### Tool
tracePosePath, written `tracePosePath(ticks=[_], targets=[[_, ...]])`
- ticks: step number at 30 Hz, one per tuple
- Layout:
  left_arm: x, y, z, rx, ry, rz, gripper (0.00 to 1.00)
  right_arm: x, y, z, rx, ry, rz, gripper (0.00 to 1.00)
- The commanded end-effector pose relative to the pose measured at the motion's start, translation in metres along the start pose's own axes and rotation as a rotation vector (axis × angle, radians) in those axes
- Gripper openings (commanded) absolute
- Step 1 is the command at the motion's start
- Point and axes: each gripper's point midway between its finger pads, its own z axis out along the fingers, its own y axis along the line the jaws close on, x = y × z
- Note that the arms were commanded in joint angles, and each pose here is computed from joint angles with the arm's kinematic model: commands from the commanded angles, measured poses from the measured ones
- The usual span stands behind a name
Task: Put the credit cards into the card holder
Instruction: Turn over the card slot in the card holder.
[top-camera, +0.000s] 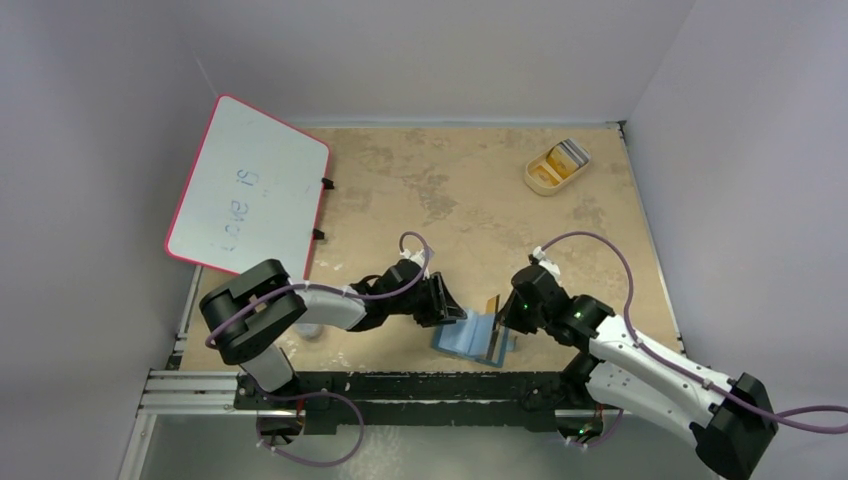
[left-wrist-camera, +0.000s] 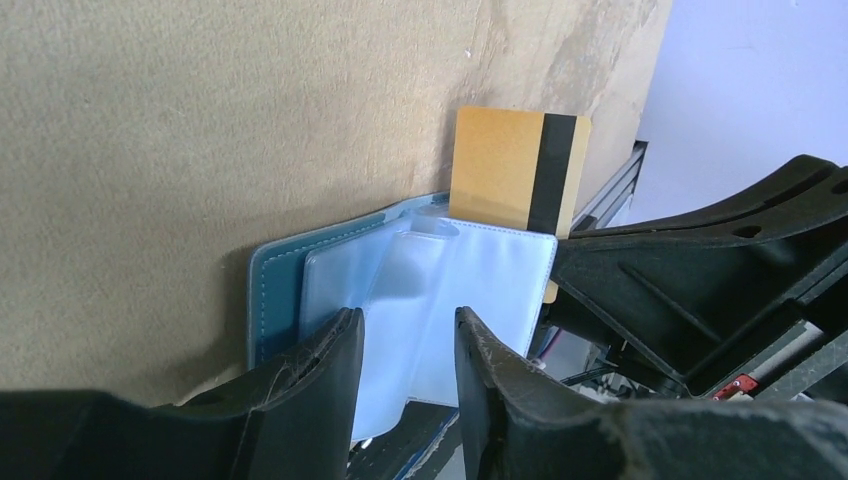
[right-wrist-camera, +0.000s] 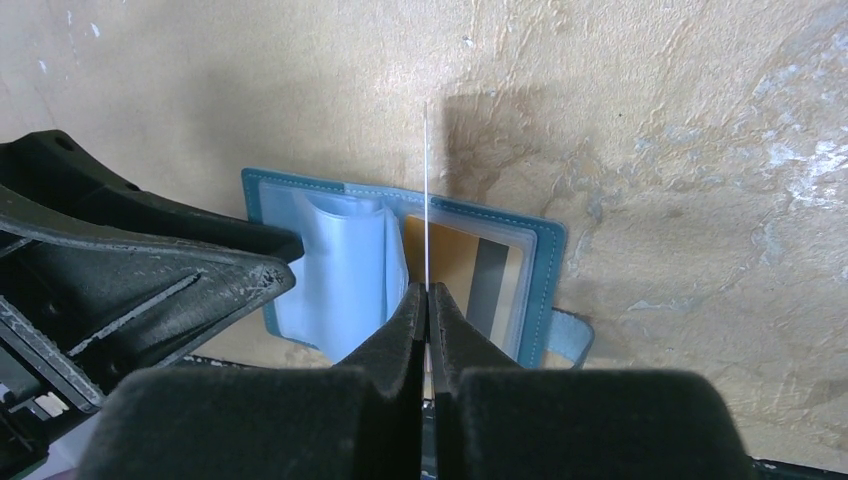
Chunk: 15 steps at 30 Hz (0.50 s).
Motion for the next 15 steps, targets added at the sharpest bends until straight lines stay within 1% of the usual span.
tracePosePath(ticks=[1, 4, 6, 9, 13, 15], targets=[[-0.003, -0.015, 0.006, 0.015, -0.017, 0.061, 0.39, -0.004, -0.005, -0.002, 0.021, -0.025, 0.011, 0.0], [-0.002, -0.01, 0.009, -0.019, -0.021, 0.079, 0.39, -0.007, -0.001, -0.009, 0.02, -0.027, 0.003, 0.0], [-0.003, 0.002, 0.009, -0.094, -0.031, 0.094, 0.39, -0.018, 0.001, -0.016, 0.03, -0.061, -0.011, 0.0], [-0.008, 0.01, 0.008, -0.155, -0.056, 0.108, 0.39, -0.032, 0.011, -0.03, 0.028, -0.096, -0.015, 0.0], [-0.011, 0.015, 0.007, -0.189, -0.071, 0.115, 0.39, -0.044, 0.02, -0.049, 0.032, -0.116, -0.006, 0.0], [-0.01, 0.016, 0.008, -0.194, -0.07, 0.113, 0.39, -0.053, 0.026, -0.059, 0.015, -0.147, 0.001, 0.0]])
